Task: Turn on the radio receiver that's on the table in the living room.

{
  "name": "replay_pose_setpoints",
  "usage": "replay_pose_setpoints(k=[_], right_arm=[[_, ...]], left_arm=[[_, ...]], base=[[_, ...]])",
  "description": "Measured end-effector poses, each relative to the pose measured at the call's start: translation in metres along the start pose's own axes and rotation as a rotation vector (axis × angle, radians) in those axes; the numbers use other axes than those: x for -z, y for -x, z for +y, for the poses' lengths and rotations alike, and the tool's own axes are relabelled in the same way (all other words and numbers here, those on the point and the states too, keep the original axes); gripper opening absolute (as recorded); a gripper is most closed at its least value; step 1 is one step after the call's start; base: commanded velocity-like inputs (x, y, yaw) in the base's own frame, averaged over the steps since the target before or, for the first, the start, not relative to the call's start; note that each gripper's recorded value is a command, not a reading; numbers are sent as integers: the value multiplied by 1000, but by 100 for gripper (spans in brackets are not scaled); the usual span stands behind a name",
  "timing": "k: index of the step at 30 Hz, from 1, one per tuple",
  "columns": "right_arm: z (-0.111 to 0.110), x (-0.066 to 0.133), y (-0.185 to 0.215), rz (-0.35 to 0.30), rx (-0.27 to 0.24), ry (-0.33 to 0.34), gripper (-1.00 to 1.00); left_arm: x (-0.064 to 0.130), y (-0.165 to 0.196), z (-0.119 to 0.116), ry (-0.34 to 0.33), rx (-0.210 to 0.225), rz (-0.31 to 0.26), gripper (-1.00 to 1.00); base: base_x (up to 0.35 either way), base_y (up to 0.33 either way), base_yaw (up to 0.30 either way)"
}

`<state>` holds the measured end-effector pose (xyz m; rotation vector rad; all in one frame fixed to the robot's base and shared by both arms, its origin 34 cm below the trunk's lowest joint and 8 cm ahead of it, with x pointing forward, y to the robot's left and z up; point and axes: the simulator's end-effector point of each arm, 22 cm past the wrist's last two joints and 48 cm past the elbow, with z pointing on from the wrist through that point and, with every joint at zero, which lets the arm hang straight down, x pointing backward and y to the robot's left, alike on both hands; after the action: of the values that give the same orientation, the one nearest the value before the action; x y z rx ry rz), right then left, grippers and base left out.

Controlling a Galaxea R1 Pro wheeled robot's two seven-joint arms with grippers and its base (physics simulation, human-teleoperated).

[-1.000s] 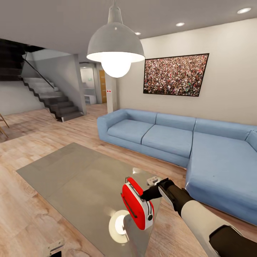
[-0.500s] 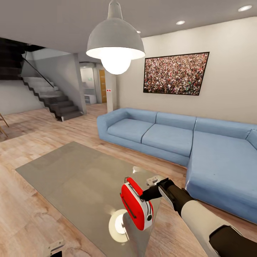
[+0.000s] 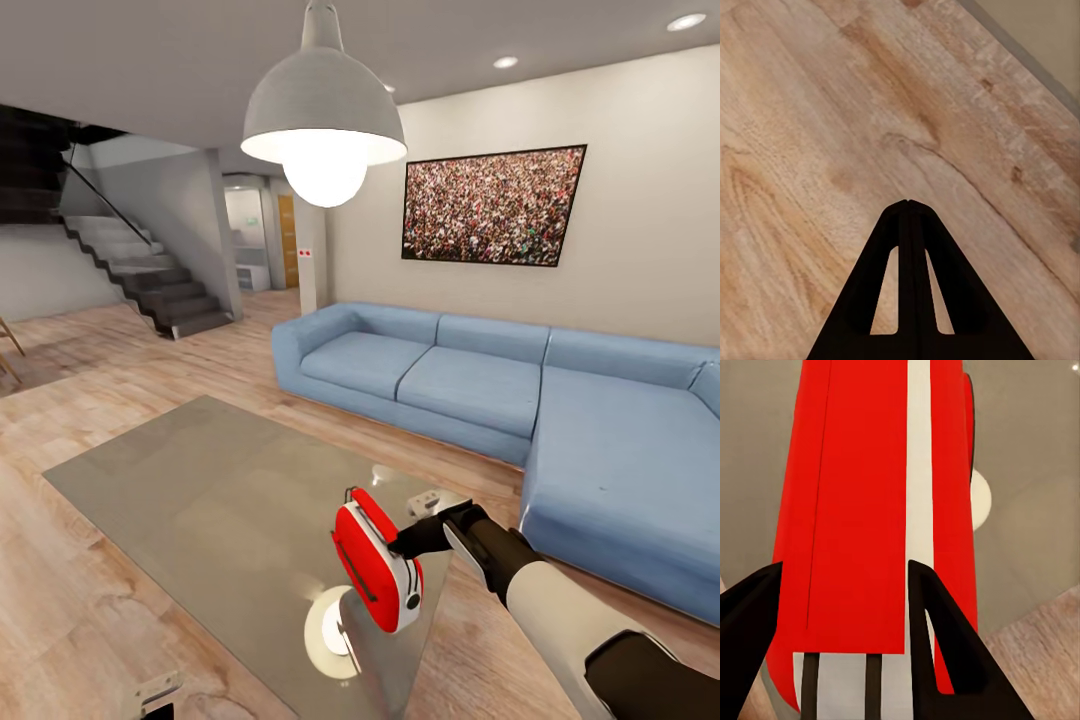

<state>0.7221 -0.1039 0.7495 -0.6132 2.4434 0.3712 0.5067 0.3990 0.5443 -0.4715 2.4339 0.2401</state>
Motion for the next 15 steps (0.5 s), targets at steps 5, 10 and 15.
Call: replay_pose_setpoints(k=[5,10,15], right_arm=[[-1,-7,-5,0,-1,1,-100],[-1,-12,-10,0,0,0,-100],[-2,-12,-10,0,0,-2,-100]], left_arm=[[-6,-6,0,0,0,1,-100],[-11,-11,-1,-1,0,2,-100],[-12,-10,-1,-1,0,1,-100]], base=[[0,0,0],[0,0,0],[0,0,0]])
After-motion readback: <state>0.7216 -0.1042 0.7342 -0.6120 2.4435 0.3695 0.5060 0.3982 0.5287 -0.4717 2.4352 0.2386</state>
